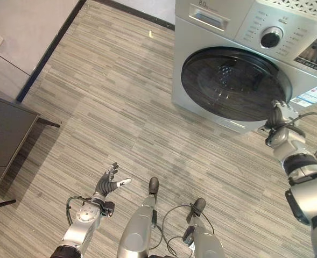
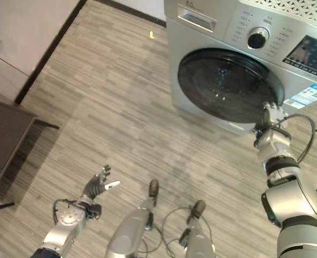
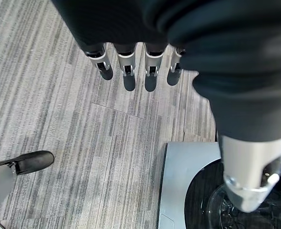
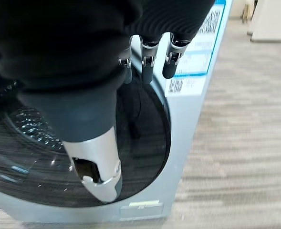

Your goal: Grab the laundry basket,head to the washer,open it,put in the laundry and shut it.

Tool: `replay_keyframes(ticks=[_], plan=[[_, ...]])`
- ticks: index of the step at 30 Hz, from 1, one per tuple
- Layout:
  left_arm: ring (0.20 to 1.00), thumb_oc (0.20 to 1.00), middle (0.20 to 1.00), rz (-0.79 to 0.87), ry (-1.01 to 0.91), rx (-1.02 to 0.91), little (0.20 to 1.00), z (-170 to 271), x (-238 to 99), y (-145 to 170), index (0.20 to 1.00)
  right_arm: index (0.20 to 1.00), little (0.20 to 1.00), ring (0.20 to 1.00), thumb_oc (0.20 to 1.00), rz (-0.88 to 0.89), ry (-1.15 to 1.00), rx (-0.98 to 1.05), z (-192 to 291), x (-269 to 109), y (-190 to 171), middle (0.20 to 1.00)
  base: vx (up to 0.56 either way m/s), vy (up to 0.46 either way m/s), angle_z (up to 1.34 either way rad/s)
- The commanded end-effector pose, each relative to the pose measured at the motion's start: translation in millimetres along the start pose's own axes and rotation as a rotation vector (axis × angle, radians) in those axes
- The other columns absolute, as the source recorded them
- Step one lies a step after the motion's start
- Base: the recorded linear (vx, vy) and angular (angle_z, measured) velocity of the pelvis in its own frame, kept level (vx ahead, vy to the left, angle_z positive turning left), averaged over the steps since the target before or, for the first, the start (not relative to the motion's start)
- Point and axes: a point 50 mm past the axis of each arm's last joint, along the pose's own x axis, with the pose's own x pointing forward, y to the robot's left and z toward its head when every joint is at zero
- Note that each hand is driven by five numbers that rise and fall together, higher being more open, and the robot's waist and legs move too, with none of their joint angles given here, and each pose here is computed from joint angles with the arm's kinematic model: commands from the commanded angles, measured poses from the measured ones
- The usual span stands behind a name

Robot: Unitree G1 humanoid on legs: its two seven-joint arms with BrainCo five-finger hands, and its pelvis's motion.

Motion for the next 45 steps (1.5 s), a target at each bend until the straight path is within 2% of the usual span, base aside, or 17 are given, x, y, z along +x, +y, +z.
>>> replay_keyframes(ticks=[1,5,15,19,29,33,37,38,41,45], plan=[[1.000,1.000,1.000,-0.002,-0.009,0.017,1.000,-3,-1,-5,1.000,1.000,1.000,1.000,1.000,-0.228,-0.006,-0.080,-11,7,-56,1.000,0.05,-0.005,0.01],[1.000,1.000,1.000,-0.030,-0.013,0.023,1.000,-3,1,-11,1.000,1.000,1.000,1.000,1.000,-0.311,0.023,-0.049,-25,4,-71,1.000,0.02,0.000,-0.03],[1.000,1.000,1.000,-0.070,-0.079,0.002,1.000,13,3,-16,1.000,1.000,1.000,1.000,1.000,-0.286,0.095,0.025,-27,13,-81,1.000,0.00,-0.010,-0.08],[1.000,1.000,1.000,-0.049,-0.121,-0.080,1.000,22,0,-14,1.000,1.000,1.000,1.000,1.000,-0.262,0.188,0.138,-32,19,-93,1.000,0.03,-0.027,0.11],[1.000,1.000,1.000,-0.051,-0.173,-0.138,1.000,34,1,-17,1.000,1.000,1.000,1.000,1.000,-0.294,0.184,0.265,-18,22,-103,1.000,0.00,-0.020,0.08],[1.000,1.000,1.000,-0.027,-0.230,-0.096,1.000,46,4,-12,1.000,1.000,1.000,1.000,1.000,-0.336,0.191,0.276,-22,22,-115,1.000,-0.01,-0.033,0.10],[1.000,1.000,1.000,0.008,-0.244,-0.066,1.000,49,5,-5,1.000,1.000,1.000,1.000,1.000,-0.327,0.197,0.214,-26,21,-118,1.000,-0.02,-0.021,0.04],[1.000,1.000,1.000,0.019,-0.251,-0.047,1.000,49,3,1,1.000,1.000,1.000,1.000,1.000,-0.229,0.151,-0.016,-24,22,-108,1.000,-0.03,-0.021,0.06],[1.000,1.000,1.000,0.020,-0.254,-0.041,1.000,48,2,3,1.000,1.000,1.000,1.000,1.000,-0.170,0.124,-0.132,-23,22,-100,1.000,-0.03,-0.022,0.08],[1.000,1.000,1.000,0.012,-0.251,-0.028,1.000,46,1,6,1.000,1.000,1.000,1.000,1.000,-0.071,0.040,-0.173,-11,22,-78,1.000,-0.04,-0.021,0.02]])
